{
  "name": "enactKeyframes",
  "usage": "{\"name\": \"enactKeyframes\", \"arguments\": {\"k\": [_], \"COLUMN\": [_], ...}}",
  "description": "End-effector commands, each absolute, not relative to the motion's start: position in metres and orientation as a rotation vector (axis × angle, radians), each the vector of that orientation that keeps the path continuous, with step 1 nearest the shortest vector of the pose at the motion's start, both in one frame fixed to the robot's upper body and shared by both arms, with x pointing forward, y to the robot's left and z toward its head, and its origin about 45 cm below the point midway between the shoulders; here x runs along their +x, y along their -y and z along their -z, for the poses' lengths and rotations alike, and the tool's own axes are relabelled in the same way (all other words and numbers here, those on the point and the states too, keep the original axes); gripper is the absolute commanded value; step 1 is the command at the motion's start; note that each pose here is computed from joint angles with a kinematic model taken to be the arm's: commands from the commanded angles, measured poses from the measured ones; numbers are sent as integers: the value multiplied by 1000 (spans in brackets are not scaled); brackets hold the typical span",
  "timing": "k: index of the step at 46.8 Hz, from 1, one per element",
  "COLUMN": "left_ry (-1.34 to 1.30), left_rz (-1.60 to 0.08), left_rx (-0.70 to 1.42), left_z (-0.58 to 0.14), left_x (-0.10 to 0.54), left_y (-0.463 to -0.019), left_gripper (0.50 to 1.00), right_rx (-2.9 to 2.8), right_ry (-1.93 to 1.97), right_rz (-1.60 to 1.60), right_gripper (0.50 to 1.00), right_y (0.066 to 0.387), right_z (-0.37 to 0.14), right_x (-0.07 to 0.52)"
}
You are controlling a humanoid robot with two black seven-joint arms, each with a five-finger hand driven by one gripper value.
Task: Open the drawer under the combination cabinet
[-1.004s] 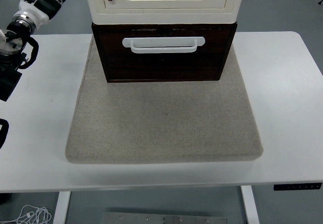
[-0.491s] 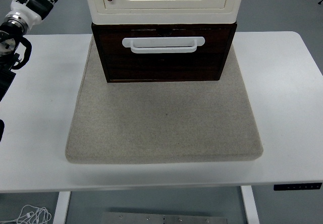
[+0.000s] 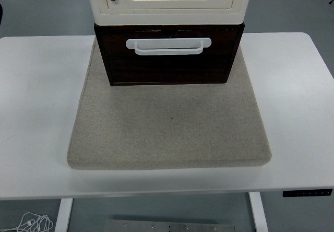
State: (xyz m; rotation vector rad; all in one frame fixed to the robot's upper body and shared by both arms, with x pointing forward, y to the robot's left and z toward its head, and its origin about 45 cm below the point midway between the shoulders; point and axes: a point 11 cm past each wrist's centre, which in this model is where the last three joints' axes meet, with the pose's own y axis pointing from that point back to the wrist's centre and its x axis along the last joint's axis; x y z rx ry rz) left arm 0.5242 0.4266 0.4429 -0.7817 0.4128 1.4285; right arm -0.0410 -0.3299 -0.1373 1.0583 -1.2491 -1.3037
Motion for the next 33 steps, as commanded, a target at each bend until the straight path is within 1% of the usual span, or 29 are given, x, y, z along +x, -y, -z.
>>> {"name": "enactKeyframes", "arguments": {"k": [1, 5, 10, 14, 18, 24, 33], "left_ry": [-359, -301, -193, -111, -21, 101, 250], "left_rz": [-1382, -1335, -1312, -1273, -1214, -1080, -873], "left_rx": [-801, -819, -828, -798, -762, -701, -595], "left_z": [-476, -512, -561, -592, -624, -661, -685], "left_x": [522, 518, 506, 502, 495, 473, 419], "left_y": [-423, -417, -423, -408, -386, -338, -265], "left_gripper": [1000, 1000, 1000, 1000, 1000, 1000, 1000], "right_rx": [1059, 1058, 1058, 1059, 1058, 1059, 1057], "right_ry": [1249, 1249, 1249, 1249, 1249, 1249, 1250], "right_rz": [1305, 1303, 1303, 1305, 1303, 1305, 1302], "right_gripper": [926, 928, 926, 928, 926, 928, 928], "right_y": [330, 330, 330, 330, 330, 330, 330], "right_z": [137, 137, 137, 137, 137, 137, 137], "right_x": [-41, -41, -41, -41, -41, -41, -41]}}
